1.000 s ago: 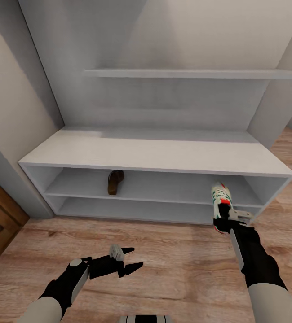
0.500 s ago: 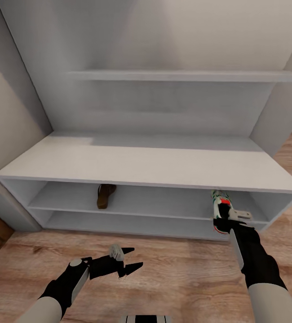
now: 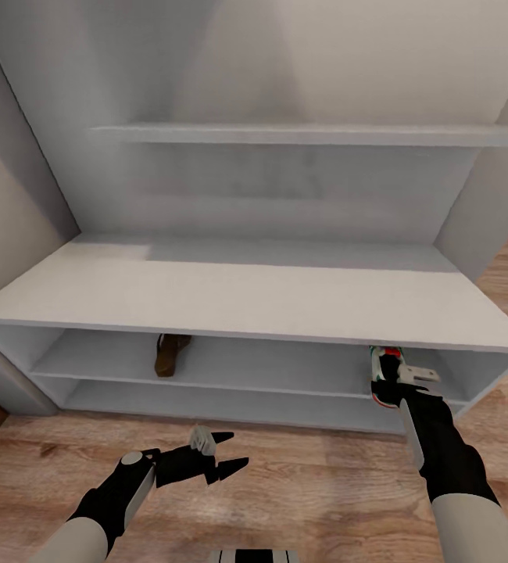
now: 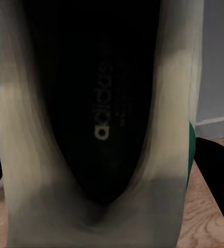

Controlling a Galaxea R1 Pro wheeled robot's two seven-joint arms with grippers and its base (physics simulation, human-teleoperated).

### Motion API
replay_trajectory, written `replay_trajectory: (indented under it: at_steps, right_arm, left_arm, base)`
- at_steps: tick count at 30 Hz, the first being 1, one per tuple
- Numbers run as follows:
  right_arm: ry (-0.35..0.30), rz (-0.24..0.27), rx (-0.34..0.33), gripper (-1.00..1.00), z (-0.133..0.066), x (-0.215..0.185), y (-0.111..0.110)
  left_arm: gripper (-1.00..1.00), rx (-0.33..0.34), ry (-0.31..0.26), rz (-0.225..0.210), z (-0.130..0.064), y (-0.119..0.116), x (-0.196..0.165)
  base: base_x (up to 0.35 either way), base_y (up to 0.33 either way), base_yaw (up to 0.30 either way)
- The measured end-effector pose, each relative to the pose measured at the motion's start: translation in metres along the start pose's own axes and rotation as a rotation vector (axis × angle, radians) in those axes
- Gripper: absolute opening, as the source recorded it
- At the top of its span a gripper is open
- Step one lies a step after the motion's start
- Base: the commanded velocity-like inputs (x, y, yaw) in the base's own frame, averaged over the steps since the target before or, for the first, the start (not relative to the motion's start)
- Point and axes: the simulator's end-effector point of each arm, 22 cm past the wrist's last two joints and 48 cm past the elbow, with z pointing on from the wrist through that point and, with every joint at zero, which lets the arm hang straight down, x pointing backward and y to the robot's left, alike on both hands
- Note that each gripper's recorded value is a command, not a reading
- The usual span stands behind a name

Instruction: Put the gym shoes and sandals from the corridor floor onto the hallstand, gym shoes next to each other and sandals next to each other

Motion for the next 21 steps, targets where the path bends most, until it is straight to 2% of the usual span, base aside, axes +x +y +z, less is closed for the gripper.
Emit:
replay_trajectory:
  at_steps: [4, 11, 16, 21]
  right_arm:
    - [0.000, 0.000, 0.000, -1.00, -0.0001, -0.0001, 0.0001]
    - [0.000, 0.000, 0.000, -1.00, 0.0001, 0.0001, 0.0000]
    - [0.000, 0.000, 0.000, -1.00, -0.0001, -0.0001, 0.0001]
    - [0.000, 0.000, 0.000, -1.00, 0.0001, 0.0001, 0.0001]
  left_arm:
    - [1.00, 0.001, 0.001, -0.003, 0.0006, -0.0007, 0.0009]
    - [1.00, 0.006, -0.001, -0.007, 0.0030, -0.0028, 0.0015]
    - [1.00, 0.010, -0.004, -0.008, 0.0058, -0.0054, 0.0008]
    - [1.00, 0.011, -0.005, -0.009, 0.0065, -0.0058, 0.0009]
  base:
    - [0.273, -0.001, 0.000]
    - [0.073, 0.000, 0.000]
    - [0.266, 0.000, 0.000]
    - [0.085, 0.000, 0.000]
